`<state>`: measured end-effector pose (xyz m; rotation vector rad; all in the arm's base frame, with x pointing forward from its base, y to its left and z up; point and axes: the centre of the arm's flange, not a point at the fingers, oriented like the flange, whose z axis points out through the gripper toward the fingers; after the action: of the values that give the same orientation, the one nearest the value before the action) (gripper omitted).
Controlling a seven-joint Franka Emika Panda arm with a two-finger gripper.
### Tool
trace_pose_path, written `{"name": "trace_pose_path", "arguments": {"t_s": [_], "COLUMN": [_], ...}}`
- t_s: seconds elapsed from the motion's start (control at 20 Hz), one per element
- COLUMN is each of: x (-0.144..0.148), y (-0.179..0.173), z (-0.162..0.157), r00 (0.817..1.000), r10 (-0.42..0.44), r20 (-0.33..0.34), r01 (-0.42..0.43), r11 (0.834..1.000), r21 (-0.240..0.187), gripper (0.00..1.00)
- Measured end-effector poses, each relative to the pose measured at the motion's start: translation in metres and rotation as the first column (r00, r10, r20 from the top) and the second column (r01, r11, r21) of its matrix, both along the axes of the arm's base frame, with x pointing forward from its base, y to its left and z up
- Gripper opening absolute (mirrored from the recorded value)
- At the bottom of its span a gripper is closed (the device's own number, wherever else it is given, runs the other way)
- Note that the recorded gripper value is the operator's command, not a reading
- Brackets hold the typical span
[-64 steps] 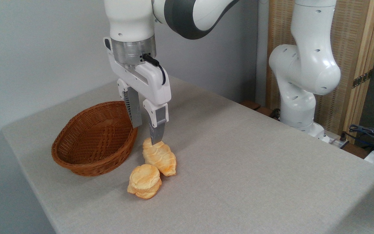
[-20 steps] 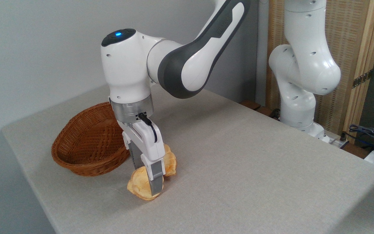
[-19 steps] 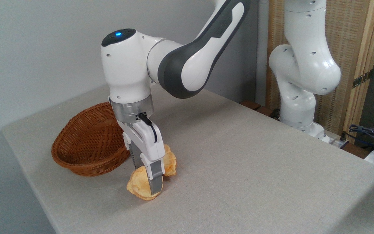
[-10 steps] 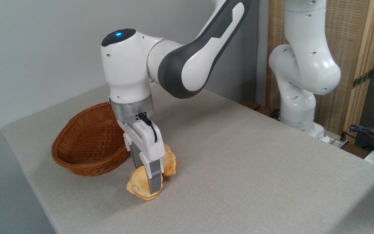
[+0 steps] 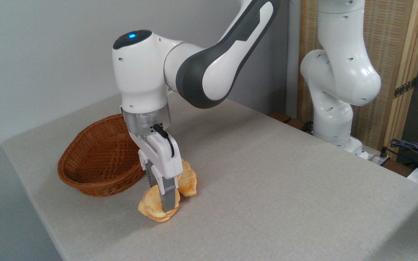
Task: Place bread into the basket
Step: 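Lift the gripped bread roll and carry it over the wicker basket, then lower the roll into the basket and open the gripper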
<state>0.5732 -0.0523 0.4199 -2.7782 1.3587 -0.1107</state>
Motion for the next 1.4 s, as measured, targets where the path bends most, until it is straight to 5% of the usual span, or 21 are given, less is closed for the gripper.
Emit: {"name": "trace_pose_path", "arguments": {"t_s": [0.2, 0.35, 0.6, 0.65, 0.75, 0.85, 1.05, 1.25, 1.4], "x": [0.006, -0.001, -0.012, -0.013, -0.010, -0.003, 0.007, 0.008, 0.009], "y": [-0.006, -0.029, -0.095, -0.109, -0.135, -0.153, -0.174, -0.177, -0.177], "z": [0.043, 0.074, 0.090, 0.089, 0.080, 0.061, 0.028, 0.027, 0.029], "r00": [0.996, 0.991, 0.976, 0.974, 0.964, 0.953, 0.939, 0.938, 0.925], "r10": [0.006, 0.065, 0.196, 0.208, 0.250, 0.290, 0.331, 0.337, 0.374], "r20": [0.084, 0.121, 0.093, 0.092, 0.094, 0.088, 0.090, 0.086, 0.065], "r01": [-0.003, -0.048, -0.167, -0.175, -0.205, -0.238, -0.269, -0.275, -0.313], "r11": [0.999, 0.989, 0.953, 0.943, 0.918, 0.895, 0.874, 0.870, 0.848], "r21": [-0.033, -0.139, -0.254, -0.283, -0.340, -0.377, -0.404, -0.409, -0.428], "gripper": [0.49, 0.49, 0.49, 0.56, 0.93, 1.00, 1.00, 1.00, 1.00]}}
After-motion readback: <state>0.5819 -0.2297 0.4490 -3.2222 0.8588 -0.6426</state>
